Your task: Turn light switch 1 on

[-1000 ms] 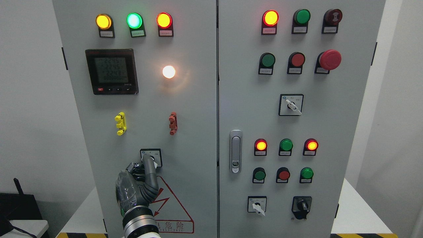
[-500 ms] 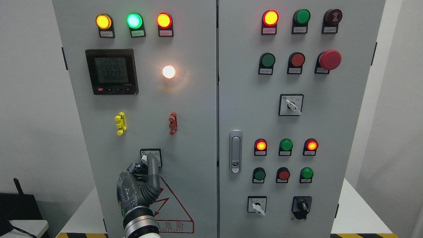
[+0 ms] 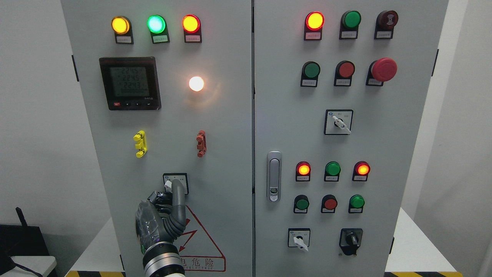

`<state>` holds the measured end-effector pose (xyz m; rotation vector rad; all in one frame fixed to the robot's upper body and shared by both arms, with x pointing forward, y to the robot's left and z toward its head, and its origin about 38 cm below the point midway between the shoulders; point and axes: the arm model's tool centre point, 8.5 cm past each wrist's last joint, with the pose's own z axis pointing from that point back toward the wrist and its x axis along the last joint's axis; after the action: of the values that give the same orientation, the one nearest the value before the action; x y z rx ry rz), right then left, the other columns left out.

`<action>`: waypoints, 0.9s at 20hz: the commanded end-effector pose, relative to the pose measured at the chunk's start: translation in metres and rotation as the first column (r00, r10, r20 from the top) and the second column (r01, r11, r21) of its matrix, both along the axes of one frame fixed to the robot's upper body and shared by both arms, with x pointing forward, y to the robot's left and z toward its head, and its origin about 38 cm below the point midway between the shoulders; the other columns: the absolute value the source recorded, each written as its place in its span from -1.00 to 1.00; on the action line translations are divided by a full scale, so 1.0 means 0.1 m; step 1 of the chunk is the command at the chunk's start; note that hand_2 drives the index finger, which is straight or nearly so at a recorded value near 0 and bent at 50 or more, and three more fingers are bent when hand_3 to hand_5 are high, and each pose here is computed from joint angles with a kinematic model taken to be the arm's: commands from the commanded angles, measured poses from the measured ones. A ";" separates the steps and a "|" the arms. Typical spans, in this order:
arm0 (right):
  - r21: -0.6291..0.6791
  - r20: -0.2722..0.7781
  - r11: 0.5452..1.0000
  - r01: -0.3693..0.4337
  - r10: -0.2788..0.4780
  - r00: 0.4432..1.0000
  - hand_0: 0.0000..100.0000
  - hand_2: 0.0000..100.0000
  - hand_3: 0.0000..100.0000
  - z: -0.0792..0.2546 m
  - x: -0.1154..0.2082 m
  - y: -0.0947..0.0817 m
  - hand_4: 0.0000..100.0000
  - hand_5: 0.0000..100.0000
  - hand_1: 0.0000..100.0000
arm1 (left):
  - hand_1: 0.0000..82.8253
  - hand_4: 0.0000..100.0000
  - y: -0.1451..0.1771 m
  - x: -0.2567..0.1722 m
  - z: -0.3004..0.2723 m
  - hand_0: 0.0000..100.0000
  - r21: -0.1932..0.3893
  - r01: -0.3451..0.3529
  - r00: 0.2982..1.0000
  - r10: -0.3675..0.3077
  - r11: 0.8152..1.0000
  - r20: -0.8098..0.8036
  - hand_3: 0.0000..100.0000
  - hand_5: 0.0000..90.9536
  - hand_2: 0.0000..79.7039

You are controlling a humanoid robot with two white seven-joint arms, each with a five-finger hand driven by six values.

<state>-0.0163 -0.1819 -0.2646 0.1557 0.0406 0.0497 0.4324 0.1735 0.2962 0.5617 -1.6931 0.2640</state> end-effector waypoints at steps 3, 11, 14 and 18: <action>0.001 0.000 1.000 0.018 -0.018 1.000 -0.76 -1.00 -1.00 0.00 0.00 0.00 -1.00 -1.00 -0.22 | -0.42 0.55 0.02 -0.11 -0.01 -0.41 -0.013 0.003 1.000 -0.003 1.000 0.015 0.46 0.63 0.57; 0.001 0.000 1.000 0.018 -0.018 1.000 -0.76 -1.00 -1.00 0.00 0.00 0.00 -1.00 -1.00 -0.22 | -0.38 0.59 0.09 -0.24 -0.32 -0.43 -0.038 0.021 0.998 -0.019 0.999 0.065 0.51 0.67 0.65; 0.001 0.000 1.000 0.017 -0.017 1.000 -0.76 -1.00 -1.00 0.00 0.00 0.00 -1.00 -1.00 -0.22 | -0.34 0.61 0.23 -0.34 -0.52 -0.47 -0.059 0.005 0.995 0.001 0.998 0.099 0.54 0.68 0.69; 0.001 0.000 1.000 0.018 -0.018 1.000 -0.76 -1.00 -1.00 0.00 0.00 0.00 -1.00 -1.00 -0.22 | -0.29 0.64 0.45 -0.59 -1.01 -0.49 -0.056 0.038 0.992 -0.031 0.998 0.125 0.60 0.69 0.74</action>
<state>-0.0164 -0.1819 -0.2646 0.1557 0.0408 0.0497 0.3995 0.1856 0.2497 0.4519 -1.8600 0.3187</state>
